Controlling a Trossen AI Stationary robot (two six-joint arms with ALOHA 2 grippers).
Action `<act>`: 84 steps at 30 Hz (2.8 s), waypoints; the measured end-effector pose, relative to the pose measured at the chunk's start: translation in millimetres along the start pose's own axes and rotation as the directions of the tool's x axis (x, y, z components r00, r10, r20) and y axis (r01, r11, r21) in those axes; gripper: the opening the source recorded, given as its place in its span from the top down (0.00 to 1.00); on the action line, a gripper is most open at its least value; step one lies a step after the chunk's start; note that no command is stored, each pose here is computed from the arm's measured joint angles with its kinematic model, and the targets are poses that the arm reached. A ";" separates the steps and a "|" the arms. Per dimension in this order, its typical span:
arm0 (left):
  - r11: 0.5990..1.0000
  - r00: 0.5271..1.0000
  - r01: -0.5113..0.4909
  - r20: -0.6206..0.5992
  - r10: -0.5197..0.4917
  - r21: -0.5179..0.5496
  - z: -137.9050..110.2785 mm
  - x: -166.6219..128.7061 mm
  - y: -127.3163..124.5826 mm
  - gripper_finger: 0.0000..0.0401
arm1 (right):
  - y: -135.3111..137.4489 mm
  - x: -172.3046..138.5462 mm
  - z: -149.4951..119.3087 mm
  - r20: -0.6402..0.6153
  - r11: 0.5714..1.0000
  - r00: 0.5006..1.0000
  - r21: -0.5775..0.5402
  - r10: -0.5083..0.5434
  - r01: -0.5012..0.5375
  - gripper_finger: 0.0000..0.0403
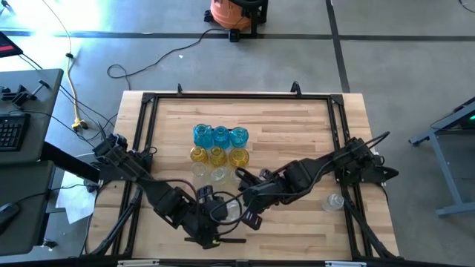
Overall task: Sort vases onto shelf
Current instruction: Put the bottom transparent vase on the shelf
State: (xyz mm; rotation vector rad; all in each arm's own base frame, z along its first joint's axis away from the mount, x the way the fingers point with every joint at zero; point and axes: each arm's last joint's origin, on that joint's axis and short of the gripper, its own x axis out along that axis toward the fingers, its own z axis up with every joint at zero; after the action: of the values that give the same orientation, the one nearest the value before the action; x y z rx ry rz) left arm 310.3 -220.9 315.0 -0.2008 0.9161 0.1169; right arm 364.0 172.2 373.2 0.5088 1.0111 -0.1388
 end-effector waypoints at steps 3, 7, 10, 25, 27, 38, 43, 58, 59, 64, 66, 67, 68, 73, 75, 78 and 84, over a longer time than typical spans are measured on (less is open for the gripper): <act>1.000 1.000 -0.026 -0.017 0.026 0.007 -2.0 0.0 2.3 1.00 | -0.1 0.0 -0.2 -0.003 1.000 1.000 0.000 -0.001 0.001 0.99; 0.999 0.999 -0.047 -0.013 0.047 0.002 0.3 1.5 6.1 1.00 | -0.2 0.0 -0.5 -0.006 1.000 1.000 -0.001 -0.001 0.001 0.99; 0.999 0.999 -0.053 -0.012 0.053 0.000 3.2 3.1 9.3 1.00 | -0.3 0.0 -0.7 -0.009 1.000 1.000 -0.001 -0.002 0.002 0.99; 1.000 1.000 0.002 -0.031 -0.002 -0.007 7.4 24.0 3.6 1.00 | 1.5 -1.9 -0.1 -0.006 0.999 1.000 -0.040 0.028 -0.028 0.93; 1.000 0.999 -0.003 -0.033 0.002 -0.003 7.0 24.8 4.1 1.00 | 2.1 -2.1 0.6 0.002 0.999 0.999 -0.040 0.034 -0.034 0.90; 1.000 1.000 -0.019 -0.024 0.019 0.003 8.7 27.2 6.6 1.00 | 7.5 -1.0 7.4 0.070 0.995 0.994 -0.054 0.087 -0.084 0.87; 1.000 1.000 -0.015 -0.027 0.016 0.004 8.2 26.9 6.0 1.00 | 7.7 -1.1 5.6 0.049 0.995 0.995 -0.051 0.091 -0.089 0.87; 0.999 0.999 0.036 -0.003 -0.036 0.009 8.0 -8.2 8.6 1.00 | 4.4 -0.8 2.1 0.003 0.997 0.998 -0.029 0.065 -0.065 0.98; 1.000 0.999 0.031 0.009 -0.031 0.007 8.9 -12.0 10.2 1.00 | 4.4 -0.8 2.1 0.003 0.997 0.998 -0.028 0.066 -0.065 0.98; 1.000 0.999 0.024 0.028 -0.024 0.003 10.4 -22.9 15.1 1.00 | 4.6 -0.8 2.0 -0.001 0.997 0.998 -0.029 0.070 -0.070 0.98; 0.999 0.999 0.046 0.007 -0.047 0.004 9.8 -23.0 14.6 1.00 | 4.1 -0.7 2.5 0.000 0.997 0.998 -0.027 0.068 -0.068 0.98; 0.998 0.998 0.065 -0.010 -0.065 0.004 9.4 -22.9 14.1 1.00 | 4.0 -0.7 2.5 0.001 0.997 0.998 -0.027 0.067 -0.067 0.98; 0.997 0.997 0.079 -0.023 -0.079 0.004 9.0 -22.4 13.3 1.00 | 3.6 -0.6 3.0 0.002 0.998 0.998 -0.026 0.065 -0.065 0.98; 0.995 0.994 0.099 -0.045 -0.098 0.017 6.2 -19.6 9.4 1.00 | 1.3 -0.2 5.6 0.007 0.998 0.998 -0.019 0.060 -0.060 0.98; 0.994 0.994 0.104 -0.040 -0.103 0.016 6.9 -20.3 9.1 1.00 | 0.8 -0.1 6.2 0.008 0.998 0.998 -0.018 0.060 -0.060 0.98; 0.995 0.994 0.099 -0.046 -0.098 0.025 7.0 -19.5 10.3 1.00 | -0.6 0.3 7.9 0.003 0.998 0.998 -0.013 0.063 -0.063 0.98; 0.997 0.995 0.066 -0.078 -0.064 0.036 1.0 -8.1 16.6 1.00 | -0.3 0.3 7.8 -0.003 0.997 0.997 -0.006 0.071 -0.071 0.98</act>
State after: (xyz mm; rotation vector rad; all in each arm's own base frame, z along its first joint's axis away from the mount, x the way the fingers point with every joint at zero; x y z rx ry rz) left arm 303.1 -204.6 320.0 -0.2006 0.9868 0.0315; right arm 370.1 168.2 376.1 0.5387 0.9943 -0.0719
